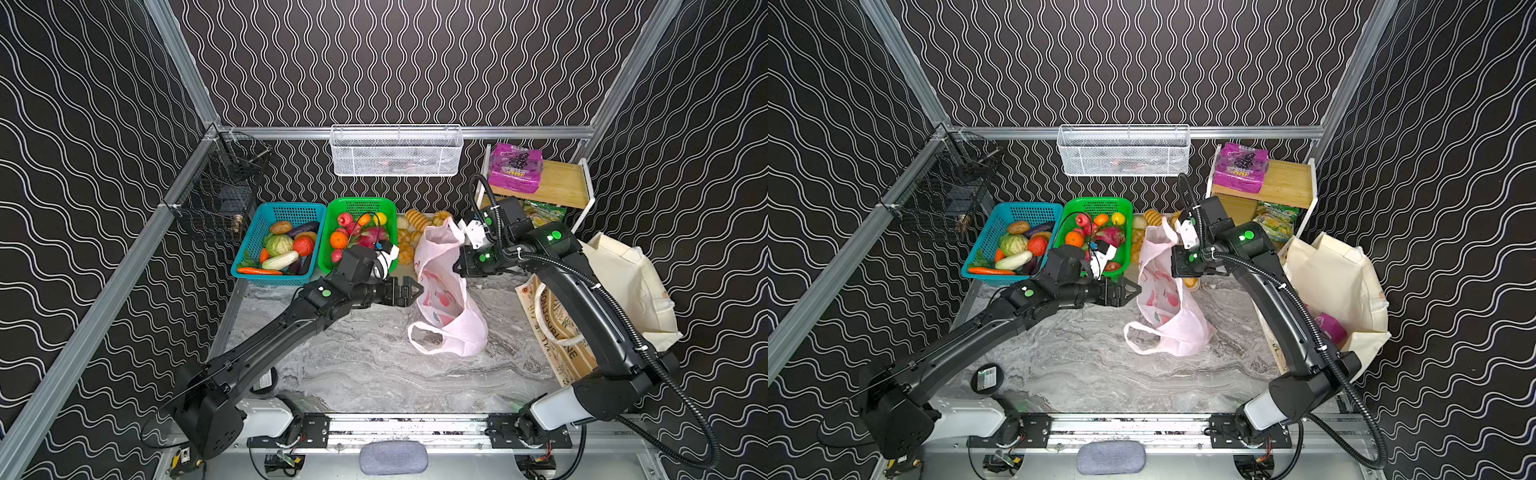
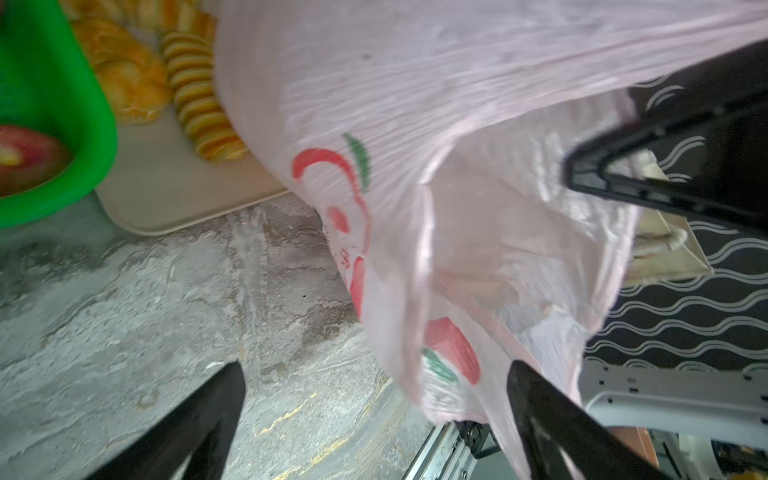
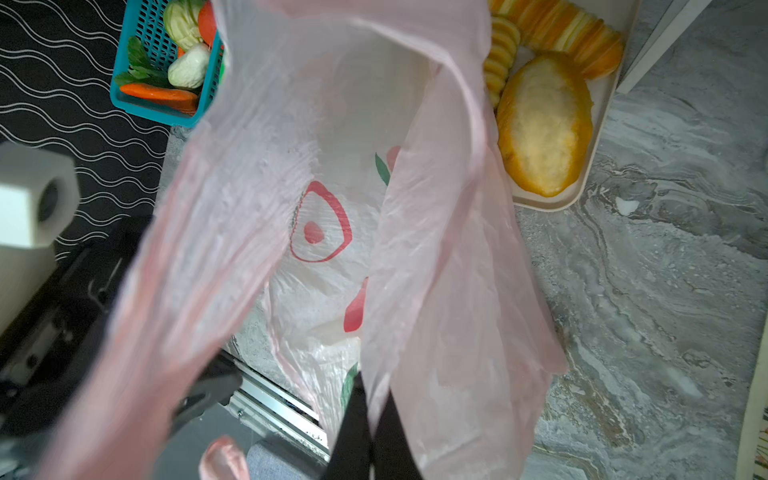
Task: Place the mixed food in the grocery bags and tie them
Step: 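Release the pink bag with the left gripper while the right gripper holds it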
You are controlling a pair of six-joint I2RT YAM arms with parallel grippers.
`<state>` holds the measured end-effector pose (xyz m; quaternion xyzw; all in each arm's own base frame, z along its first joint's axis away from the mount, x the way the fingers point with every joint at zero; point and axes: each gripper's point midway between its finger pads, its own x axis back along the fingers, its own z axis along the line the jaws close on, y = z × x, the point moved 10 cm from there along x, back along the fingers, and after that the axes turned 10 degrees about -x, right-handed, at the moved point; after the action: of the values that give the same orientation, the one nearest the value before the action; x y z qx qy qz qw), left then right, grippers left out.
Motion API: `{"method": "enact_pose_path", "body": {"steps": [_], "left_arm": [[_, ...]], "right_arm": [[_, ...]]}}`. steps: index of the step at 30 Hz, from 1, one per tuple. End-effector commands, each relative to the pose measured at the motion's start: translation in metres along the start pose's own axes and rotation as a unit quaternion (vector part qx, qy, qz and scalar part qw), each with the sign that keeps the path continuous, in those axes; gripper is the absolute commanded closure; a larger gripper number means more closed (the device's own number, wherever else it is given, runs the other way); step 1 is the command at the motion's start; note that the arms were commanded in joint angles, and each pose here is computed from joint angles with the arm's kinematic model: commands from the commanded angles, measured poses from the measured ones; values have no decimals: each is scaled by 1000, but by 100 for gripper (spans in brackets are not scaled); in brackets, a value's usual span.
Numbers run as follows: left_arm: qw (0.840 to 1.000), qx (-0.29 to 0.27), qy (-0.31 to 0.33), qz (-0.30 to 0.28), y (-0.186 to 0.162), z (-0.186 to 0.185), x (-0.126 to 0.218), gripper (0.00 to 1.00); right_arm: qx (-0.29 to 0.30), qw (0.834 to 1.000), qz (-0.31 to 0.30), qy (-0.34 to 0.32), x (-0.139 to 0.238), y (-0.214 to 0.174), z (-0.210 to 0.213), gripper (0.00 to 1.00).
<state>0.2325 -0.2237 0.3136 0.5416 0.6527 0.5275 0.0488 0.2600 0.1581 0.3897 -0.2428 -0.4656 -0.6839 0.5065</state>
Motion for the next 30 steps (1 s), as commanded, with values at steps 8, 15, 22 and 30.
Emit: {"method": "enact_pose_path", "body": {"steps": [8, 15, 22, 30], "left_arm": [[998, -40, 47, -6, 10, 5, -16, 1], [993, 6, 116, -24, 25, 21, -39, 28], [983, 140, 118, -6, 9, 89, -45, 87], [992, 125, 9, 28, 10, 78, -78, 71]], "right_arm": [[4, 999, -4, 52, 1, 3, 10, 100], [2, 999, 19, 34, -6, -9, 1, 100], [-16, 995, 72, -70, 3, -42, -26, 100], [-10, 997, 24, -72, 17, -37, -24, 100]]}}
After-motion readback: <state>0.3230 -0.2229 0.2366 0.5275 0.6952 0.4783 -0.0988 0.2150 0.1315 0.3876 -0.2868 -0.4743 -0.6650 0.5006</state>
